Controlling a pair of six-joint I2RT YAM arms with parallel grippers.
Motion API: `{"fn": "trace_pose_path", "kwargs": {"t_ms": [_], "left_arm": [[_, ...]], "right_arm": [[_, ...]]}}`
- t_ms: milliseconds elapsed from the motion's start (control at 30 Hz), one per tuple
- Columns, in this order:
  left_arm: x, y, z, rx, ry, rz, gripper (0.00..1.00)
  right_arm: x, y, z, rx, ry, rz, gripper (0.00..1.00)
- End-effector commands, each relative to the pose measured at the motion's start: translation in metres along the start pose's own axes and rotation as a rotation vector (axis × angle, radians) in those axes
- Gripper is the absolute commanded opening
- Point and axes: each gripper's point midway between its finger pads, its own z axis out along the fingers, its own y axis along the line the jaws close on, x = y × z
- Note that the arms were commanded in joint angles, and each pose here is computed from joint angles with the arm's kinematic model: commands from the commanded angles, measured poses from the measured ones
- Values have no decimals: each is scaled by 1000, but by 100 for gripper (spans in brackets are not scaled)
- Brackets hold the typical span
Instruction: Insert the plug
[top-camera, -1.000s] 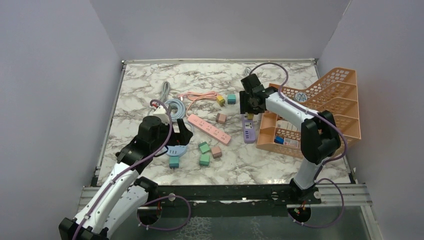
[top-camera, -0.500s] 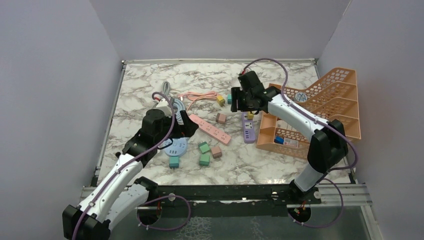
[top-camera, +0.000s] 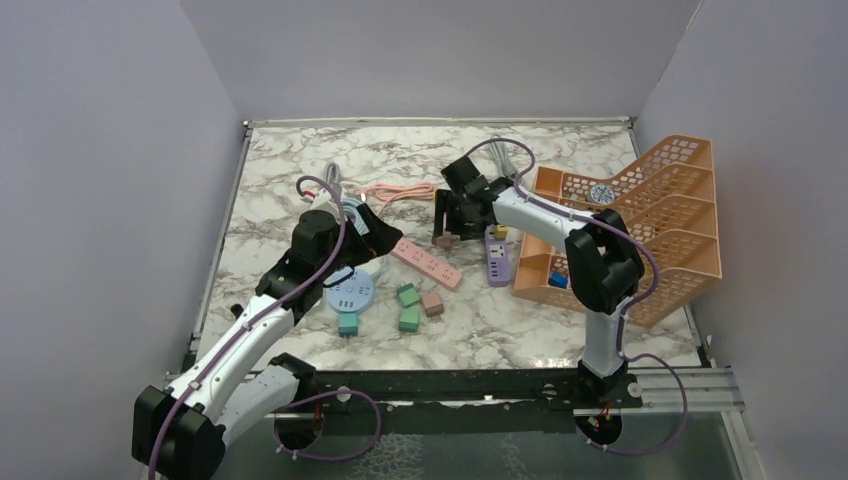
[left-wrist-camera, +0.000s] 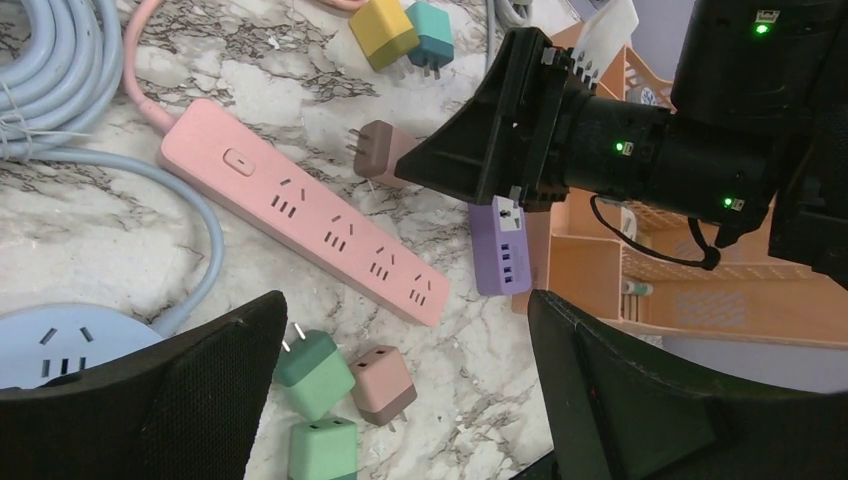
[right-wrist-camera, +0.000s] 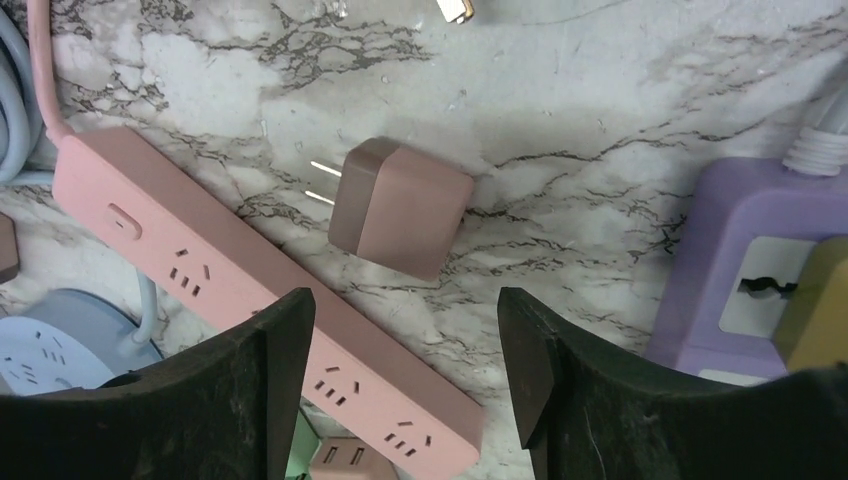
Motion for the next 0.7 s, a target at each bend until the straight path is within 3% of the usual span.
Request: {"fn": "trace_pose_path", "kwargs": {"t_ms": [0,200,433,667], "left_arm": [[-1,-1,2,-9,-16,-96,93],[18,20,6,-72,-3,-290,92],[27,17,11,-60,47,-322,92],[30,15,20,-64,82,-319,91]], "right_arm": [[-13,19,8,-40,-21,26,68],[-13,16,25,-4,3,13,68],[-7,4,39,42,12,-16,66],[-7,4,44,23,5,-73,44]]}}
